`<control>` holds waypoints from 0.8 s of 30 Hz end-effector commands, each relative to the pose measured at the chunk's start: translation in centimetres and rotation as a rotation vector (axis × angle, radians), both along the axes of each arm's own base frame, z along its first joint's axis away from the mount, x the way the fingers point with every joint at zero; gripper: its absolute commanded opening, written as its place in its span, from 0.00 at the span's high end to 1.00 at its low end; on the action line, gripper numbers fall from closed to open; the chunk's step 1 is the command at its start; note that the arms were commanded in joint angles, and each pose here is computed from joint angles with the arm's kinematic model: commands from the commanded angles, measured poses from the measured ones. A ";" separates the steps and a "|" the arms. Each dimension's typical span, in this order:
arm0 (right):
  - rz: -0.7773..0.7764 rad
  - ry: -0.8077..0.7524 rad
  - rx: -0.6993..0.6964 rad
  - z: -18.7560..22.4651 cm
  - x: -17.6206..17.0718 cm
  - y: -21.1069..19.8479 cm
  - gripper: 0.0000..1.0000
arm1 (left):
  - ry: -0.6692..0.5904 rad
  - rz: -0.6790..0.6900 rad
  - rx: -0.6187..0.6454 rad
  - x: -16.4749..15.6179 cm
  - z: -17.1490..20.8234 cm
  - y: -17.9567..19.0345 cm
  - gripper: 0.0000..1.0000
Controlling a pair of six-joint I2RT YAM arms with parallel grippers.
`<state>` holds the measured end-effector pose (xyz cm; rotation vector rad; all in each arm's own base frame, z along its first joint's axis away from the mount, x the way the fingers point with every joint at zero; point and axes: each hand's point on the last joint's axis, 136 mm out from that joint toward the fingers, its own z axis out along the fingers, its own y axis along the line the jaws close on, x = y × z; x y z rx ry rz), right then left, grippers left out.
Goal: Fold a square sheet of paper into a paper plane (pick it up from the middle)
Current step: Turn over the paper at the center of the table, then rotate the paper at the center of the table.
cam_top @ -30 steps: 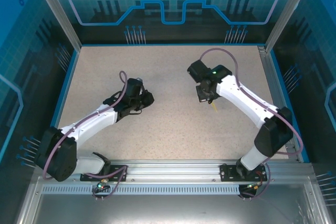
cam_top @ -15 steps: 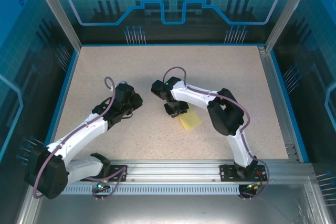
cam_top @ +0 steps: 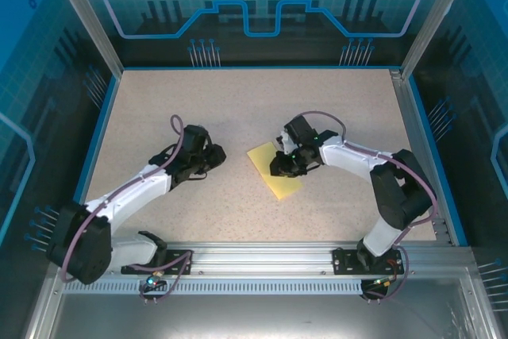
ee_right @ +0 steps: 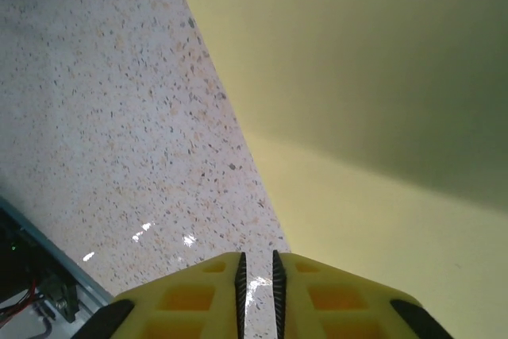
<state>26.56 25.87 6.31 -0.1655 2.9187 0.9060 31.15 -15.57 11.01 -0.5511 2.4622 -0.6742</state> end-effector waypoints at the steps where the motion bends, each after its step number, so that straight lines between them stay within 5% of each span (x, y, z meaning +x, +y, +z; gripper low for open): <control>1: 0.067 -0.012 0.120 0.2 -0.4 1.6 0.83 | -0.016 -0.135 -0.117 1.0 1.4 -3.5 0.73; 10: -0.081 0.084 0.090 -4.8 0.0 1.4 0.86 | 0.074 -0.265 -0.162 1.5 -0.1 -7.5 0.71; 17: -0.353 0.115 -0.010 -8.0 -0.4 0.4 0.86 | 0.123 -0.280 -0.154 2.0 -1.2 -8.4 0.71; 24: -0.508 0.100 0.088 -7.1 0.8 2.3 0.85 | 0.155 -0.297 -0.176 3.2 -1.8 -9.8 0.72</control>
